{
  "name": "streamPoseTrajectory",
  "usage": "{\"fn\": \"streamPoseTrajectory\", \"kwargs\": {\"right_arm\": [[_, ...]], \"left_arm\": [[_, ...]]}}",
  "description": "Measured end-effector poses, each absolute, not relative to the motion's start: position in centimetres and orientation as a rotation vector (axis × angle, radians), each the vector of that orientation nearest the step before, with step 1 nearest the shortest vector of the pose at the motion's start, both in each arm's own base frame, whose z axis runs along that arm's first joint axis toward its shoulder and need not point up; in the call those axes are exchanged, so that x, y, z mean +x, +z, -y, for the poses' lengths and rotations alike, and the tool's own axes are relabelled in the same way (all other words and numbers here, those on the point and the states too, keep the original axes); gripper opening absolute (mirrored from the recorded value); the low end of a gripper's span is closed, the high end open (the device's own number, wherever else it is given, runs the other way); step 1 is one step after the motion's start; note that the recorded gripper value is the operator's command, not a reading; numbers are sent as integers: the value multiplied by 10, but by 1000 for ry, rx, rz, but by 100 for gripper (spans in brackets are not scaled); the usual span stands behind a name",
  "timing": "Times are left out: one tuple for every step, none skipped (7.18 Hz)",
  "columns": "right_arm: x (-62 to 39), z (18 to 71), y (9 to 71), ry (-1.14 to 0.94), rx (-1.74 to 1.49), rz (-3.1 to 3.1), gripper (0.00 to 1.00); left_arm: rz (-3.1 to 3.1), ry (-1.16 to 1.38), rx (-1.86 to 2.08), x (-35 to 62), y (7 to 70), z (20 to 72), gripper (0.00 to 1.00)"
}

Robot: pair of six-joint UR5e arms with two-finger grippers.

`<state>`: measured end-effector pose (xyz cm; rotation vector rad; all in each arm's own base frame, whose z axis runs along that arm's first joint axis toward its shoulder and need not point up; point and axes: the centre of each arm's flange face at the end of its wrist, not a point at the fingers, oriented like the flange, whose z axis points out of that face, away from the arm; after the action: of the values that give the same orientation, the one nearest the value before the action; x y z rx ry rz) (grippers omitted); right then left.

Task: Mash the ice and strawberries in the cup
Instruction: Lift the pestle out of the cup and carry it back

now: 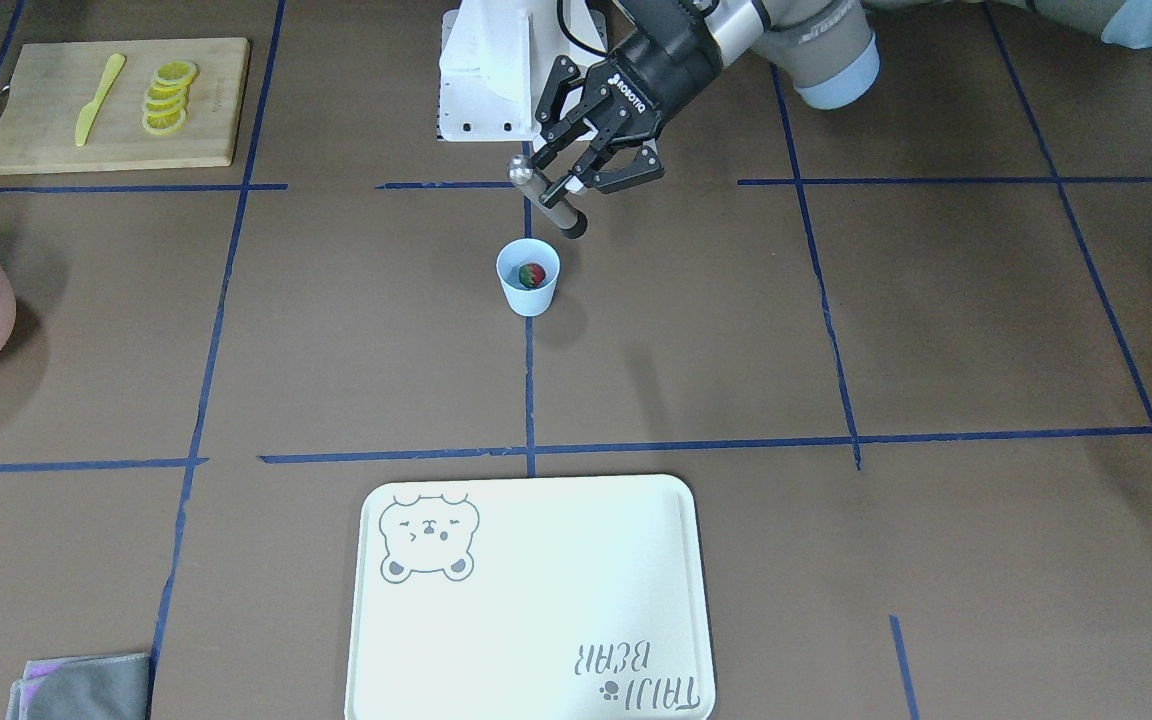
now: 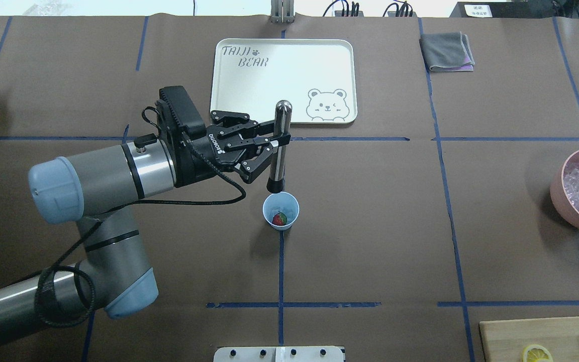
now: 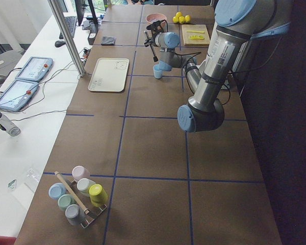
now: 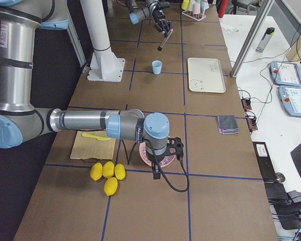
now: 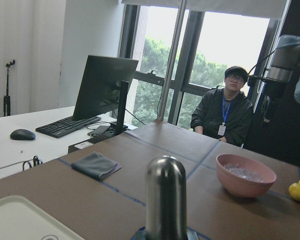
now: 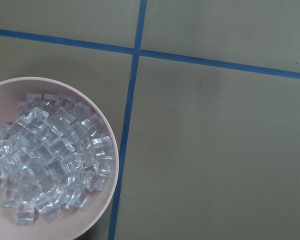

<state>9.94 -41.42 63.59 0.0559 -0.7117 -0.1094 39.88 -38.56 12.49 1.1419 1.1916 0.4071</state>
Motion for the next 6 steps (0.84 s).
{"fn": "streamPoseTrajectory", "kwargs": {"right_arm": [[99,414,635,-108,55,717,99],[97,415,635,-108,56,726,99],[96,415,634,-110,56,732,99],[95,415,634,-112,56,736,99],[95,416,634,-112,57,737,99],[94,416,634,-113,57,737,99]], "left_arm": [[-1075,431,1023,388,123,381,0],[-988,456,916,381,128,376,1],[-914,480,800,375,141,376,1],[-844,482,677,361,160,385,2],[-772,453,539,337,187,402,5],[-704,404,413,313,222,416,5]]}}
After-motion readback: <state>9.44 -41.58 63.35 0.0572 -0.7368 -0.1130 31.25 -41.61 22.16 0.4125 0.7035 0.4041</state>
